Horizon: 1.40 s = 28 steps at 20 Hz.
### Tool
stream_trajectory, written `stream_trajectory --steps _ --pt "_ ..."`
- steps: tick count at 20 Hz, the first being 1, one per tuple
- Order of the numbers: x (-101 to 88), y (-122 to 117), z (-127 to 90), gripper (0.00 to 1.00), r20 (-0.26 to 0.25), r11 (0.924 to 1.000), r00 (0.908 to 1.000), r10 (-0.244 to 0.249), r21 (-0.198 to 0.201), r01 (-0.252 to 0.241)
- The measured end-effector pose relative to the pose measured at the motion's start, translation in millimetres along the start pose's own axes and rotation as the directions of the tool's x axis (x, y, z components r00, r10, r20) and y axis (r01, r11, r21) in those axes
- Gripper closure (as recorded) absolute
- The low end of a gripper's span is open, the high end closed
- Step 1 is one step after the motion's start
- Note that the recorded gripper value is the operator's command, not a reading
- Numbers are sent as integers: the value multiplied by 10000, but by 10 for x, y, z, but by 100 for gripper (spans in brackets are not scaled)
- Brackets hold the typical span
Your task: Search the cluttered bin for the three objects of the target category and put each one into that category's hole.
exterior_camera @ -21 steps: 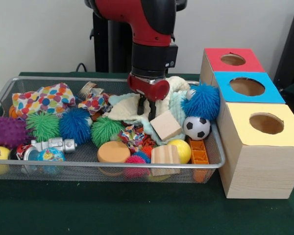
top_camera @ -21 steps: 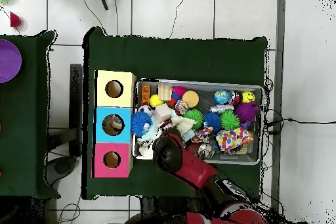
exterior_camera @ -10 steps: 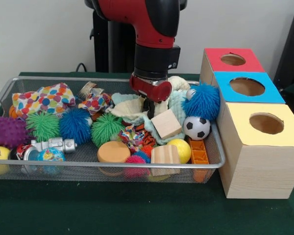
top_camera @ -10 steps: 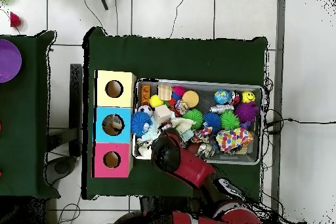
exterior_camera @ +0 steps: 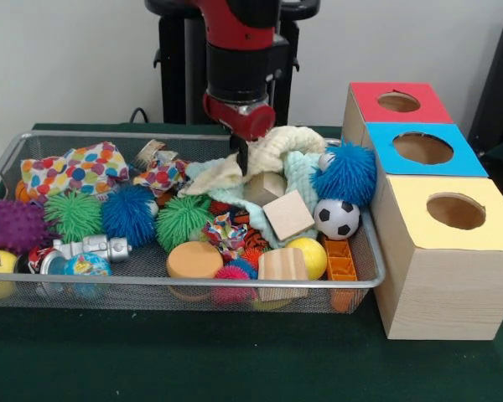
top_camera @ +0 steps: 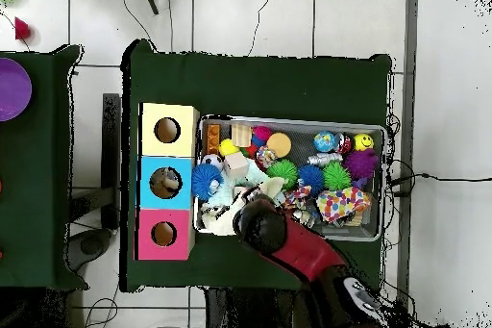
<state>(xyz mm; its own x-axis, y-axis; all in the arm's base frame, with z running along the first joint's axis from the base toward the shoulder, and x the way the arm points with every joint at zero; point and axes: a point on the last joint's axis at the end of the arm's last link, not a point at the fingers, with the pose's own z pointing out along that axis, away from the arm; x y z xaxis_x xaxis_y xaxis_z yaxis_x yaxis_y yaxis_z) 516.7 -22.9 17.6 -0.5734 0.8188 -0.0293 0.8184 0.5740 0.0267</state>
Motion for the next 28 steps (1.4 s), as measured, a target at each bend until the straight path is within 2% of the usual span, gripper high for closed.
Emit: stream_trajectory --steps 4,8,9,11,15,20,28 --pt "-226 -218 -294 100 -706 9992 9975 16 398 12" --pt "-431 -346 -504 100 -879 9977 9961 -98 659 156" --pt "-517 -388 -598 100 -870 9968 9960 -190 755 256" --pt "-555 -404 -638 100 -846 9964 9961 -231 794 299" --pt "-786 -420 -858 100 -496 9944 9973 -547 874 589" --pt "-989 -372 -1052 100 -118 9920 9961 -878 895 885" --pt "-1329 -404 -1381 100 75 9876 9943 -1064 1166 1049"
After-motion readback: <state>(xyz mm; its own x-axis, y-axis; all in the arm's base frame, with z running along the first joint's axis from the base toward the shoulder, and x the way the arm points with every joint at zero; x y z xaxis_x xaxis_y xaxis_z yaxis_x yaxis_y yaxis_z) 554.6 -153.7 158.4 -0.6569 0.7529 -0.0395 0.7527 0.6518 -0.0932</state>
